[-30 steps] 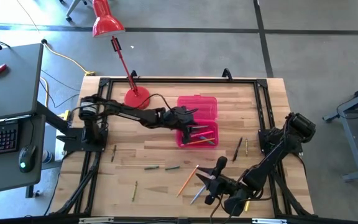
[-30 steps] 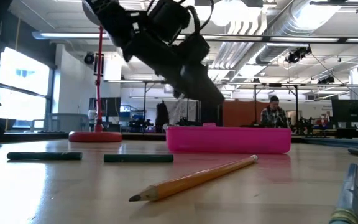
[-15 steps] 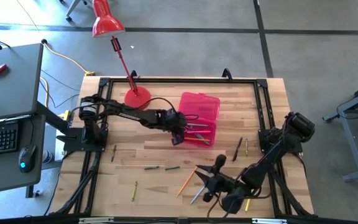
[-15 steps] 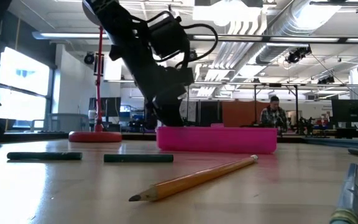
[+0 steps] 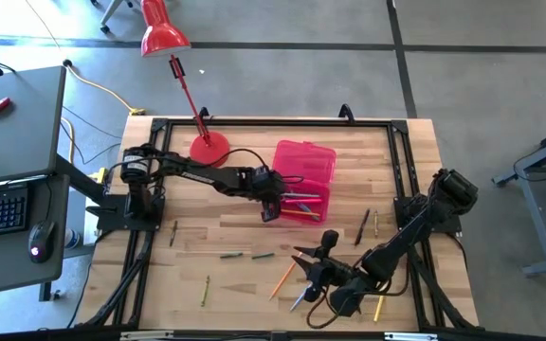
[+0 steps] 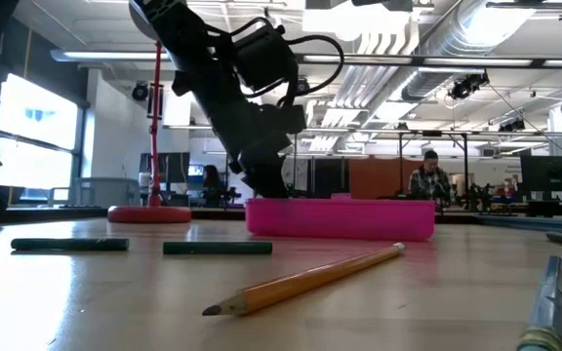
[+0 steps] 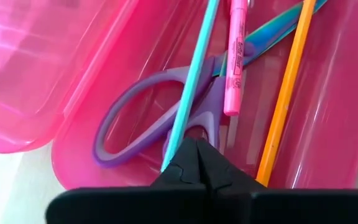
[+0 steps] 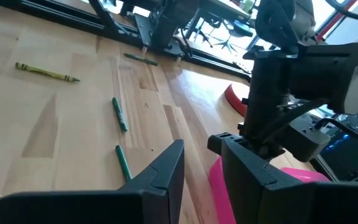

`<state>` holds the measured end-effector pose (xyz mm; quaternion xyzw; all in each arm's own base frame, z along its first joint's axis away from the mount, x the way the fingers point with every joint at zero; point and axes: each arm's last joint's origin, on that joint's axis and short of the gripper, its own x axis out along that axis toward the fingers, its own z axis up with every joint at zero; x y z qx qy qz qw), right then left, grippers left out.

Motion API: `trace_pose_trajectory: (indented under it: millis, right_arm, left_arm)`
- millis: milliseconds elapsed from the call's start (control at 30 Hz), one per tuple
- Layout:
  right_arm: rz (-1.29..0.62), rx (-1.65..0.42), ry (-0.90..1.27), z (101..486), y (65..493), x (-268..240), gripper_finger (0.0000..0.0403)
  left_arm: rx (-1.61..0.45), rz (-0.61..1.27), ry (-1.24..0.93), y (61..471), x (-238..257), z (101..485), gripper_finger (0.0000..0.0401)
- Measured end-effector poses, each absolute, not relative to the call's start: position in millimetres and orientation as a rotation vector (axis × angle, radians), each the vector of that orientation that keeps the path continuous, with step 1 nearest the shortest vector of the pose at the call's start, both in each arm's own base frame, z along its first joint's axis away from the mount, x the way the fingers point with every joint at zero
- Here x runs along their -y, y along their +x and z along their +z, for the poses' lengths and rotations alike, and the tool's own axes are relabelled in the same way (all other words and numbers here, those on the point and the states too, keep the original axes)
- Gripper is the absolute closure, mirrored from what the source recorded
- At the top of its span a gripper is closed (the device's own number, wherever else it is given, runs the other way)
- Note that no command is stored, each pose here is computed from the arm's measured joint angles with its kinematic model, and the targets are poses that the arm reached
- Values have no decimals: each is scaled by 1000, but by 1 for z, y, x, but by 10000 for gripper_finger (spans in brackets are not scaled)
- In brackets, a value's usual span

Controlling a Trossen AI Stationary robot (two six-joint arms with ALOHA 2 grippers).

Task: Pick & place school supplies into a supply box
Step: Put the top black pen into the red supply box

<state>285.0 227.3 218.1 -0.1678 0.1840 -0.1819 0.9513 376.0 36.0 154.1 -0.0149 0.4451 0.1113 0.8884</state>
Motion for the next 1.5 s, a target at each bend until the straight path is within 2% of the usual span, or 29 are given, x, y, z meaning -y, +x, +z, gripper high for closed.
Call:
trace_pose_trajectory:
  millis: [67, 233, 333, 467, 600, 833, 1000, 1100, 1267, 1500]
  right_arm:
    - [-362, -377, -340, 218, 285, -227, 316]
    - [-361, -389, -376, 217, 284, -227, 316]
    - [-339, -400, -402, 217, 284, -228, 316]
    - [-276, -441, -407, 219, 278, -228, 316]
    - [-264, -531, -388, 221, 267, -219, 316]
    - [-261, -792, -301, 223, 237, -197, 316]
    - [-246, -949, -340, 223, 214, -187, 316]
    - [-176, -1005, -346, 217, 196, -182, 316]
    - [-120, -1185, -206, 199, 163, -151, 316]
    - [-110, -1367, -28, 173, 150, -104, 316]
  left_arm:
    - [-911, 217, -40, 377, -36, 155, 385]
    - [-880, 175, -61, 383, -35, 165, 329]
    - [-905, 119, -86, 389, -33, 181, 310]
    - [-993, 46, -80, 394, -32, 213, 309]
    - [-1075, 65, -88, 392, -32, 256, 317]
    - [-960, 109, 3, 351, 1, 355, 323]
    - [-865, 210, 59, 292, 34, 402, 323]
    - [-822, 291, 65, 261, 56, 412, 327]
    - [-737, 389, 32, 221, 85, 412, 327]
    - [-665, 457, 62, 206, 110, 398, 329]
